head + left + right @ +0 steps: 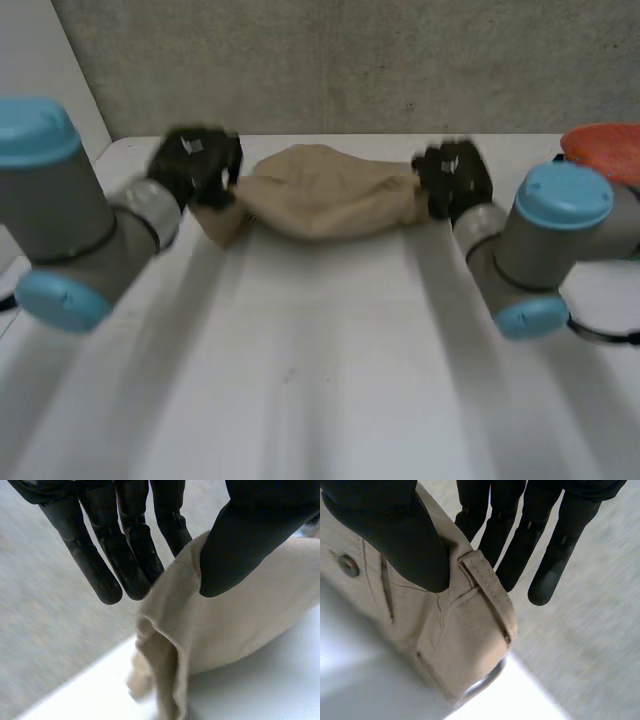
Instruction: Fold the laundry.
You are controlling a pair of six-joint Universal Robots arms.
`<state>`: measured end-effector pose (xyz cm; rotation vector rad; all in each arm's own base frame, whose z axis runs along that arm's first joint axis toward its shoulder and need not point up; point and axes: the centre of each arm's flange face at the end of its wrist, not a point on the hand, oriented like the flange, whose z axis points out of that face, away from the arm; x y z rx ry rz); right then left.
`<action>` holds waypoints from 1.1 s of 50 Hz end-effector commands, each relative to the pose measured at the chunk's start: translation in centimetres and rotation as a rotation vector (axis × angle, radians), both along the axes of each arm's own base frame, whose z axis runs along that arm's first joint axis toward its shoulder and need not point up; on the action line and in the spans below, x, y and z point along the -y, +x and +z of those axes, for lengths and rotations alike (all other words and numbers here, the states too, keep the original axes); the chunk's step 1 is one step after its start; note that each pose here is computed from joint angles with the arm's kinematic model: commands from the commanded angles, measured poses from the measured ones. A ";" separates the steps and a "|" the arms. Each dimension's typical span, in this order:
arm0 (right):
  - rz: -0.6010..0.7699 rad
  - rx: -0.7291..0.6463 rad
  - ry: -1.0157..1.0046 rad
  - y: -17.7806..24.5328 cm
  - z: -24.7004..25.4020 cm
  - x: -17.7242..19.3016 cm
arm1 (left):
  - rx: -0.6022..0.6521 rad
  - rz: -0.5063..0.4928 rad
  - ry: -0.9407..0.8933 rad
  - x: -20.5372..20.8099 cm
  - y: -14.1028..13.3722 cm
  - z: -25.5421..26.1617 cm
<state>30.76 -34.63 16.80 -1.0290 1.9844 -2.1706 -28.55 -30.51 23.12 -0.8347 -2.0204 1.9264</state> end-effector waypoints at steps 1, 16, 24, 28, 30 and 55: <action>-0.017 -0.096 0.197 -2.3 -1.1 -3.2 | 0.108 -0.060 0.049 -3.7 0.4 -2.0; -0.030 -0.066 0.322 -4.8 4.3 -4.3 | 0.128 -0.127 0.000 -5.2 -0.5 -0.1; 0.026 -0.091 0.397 -3.8 3.0 -4.0 | 0.122 -0.119 -0.015 -4.6 -0.8 1.2; 0.028 -0.106 0.436 -3.3 0.9 -2.9 | 0.110 -0.104 -0.034 -4.1 -0.9 2.0; 0.030 -0.109 0.444 -3.1 0.2 -2.6 | 0.100 -0.091 -0.044 -3.8 -1.1 2.5; 0.070 -0.155 0.415 -1.5 -2.1 0.7 | 0.156 -0.085 0.039 -4.9 -0.9 0.7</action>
